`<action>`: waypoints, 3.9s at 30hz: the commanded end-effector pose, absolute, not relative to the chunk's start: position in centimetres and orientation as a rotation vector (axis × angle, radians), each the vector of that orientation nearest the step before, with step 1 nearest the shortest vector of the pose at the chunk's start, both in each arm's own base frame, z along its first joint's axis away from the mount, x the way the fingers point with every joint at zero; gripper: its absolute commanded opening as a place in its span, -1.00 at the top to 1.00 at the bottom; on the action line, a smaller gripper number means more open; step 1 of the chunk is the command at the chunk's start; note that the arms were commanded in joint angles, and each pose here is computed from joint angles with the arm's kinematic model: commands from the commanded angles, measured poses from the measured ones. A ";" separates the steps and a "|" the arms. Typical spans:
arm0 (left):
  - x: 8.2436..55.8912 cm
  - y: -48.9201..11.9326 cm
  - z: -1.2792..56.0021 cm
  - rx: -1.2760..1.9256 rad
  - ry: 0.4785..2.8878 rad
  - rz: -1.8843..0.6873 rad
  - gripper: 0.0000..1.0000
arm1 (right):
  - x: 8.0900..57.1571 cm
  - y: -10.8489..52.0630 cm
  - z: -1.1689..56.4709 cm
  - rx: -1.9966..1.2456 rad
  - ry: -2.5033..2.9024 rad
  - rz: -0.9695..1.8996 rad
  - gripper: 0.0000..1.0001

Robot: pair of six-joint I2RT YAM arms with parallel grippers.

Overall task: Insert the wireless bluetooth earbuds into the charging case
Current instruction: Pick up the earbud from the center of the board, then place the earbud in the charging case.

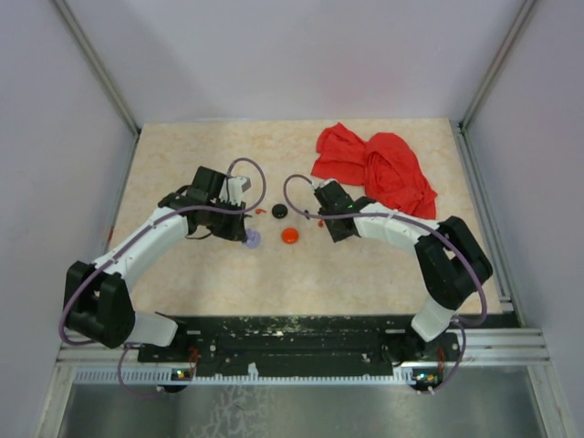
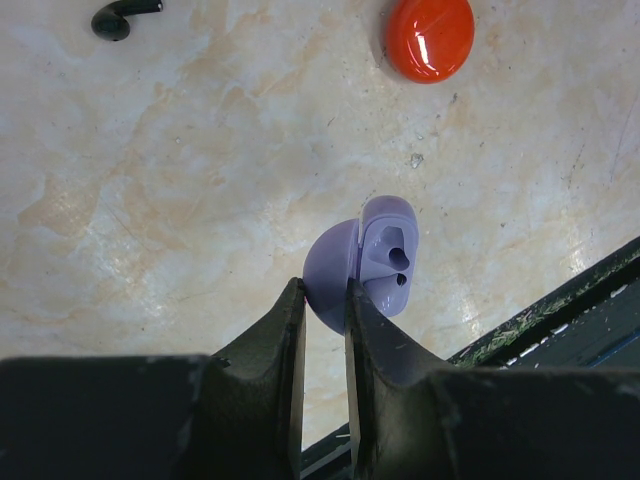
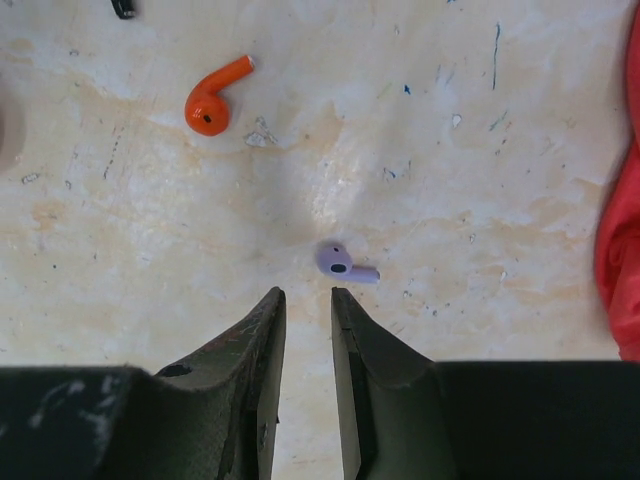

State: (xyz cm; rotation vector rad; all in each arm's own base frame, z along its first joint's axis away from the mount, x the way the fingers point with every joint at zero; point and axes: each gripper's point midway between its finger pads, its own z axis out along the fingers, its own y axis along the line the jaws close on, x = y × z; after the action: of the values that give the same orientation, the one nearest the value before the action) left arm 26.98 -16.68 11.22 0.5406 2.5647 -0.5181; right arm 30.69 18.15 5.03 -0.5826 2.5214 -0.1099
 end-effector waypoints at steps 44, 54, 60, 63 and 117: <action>27.0 -16.9 11.6 0.553 2.538 -0.544 0.99 | 32.0 16.5 1.8 -0.392 2.604 -0.021 0.56; 26.7 -17.6 12.0 0.564 2.532 -0.581 0.99 | 32.6 18.6 5.4 -0.362 2.494 0.159 0.70; 26.5 -19.1 12.7 0.590 2.515 -0.597 0.99 | 32.8 21.9 9.4 -0.361 2.363 0.404 0.70; 26.5 -19.8 13.3 0.593 2.502 -0.610 0.99 | 32.6 23.4 11.6 -0.374 2.297 0.492 0.70; 25.9 -26.7 17.1 0.665 2.310 -0.774 0.99 | 25.7 33.2 20.0 -0.500 1.911 1.197 0.69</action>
State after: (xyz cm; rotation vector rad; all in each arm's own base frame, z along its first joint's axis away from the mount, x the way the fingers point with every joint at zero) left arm 25.45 -26.56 15.46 0.6423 2.3881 -0.7732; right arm 25.41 33.05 19.01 -0.4739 1.9654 1.2206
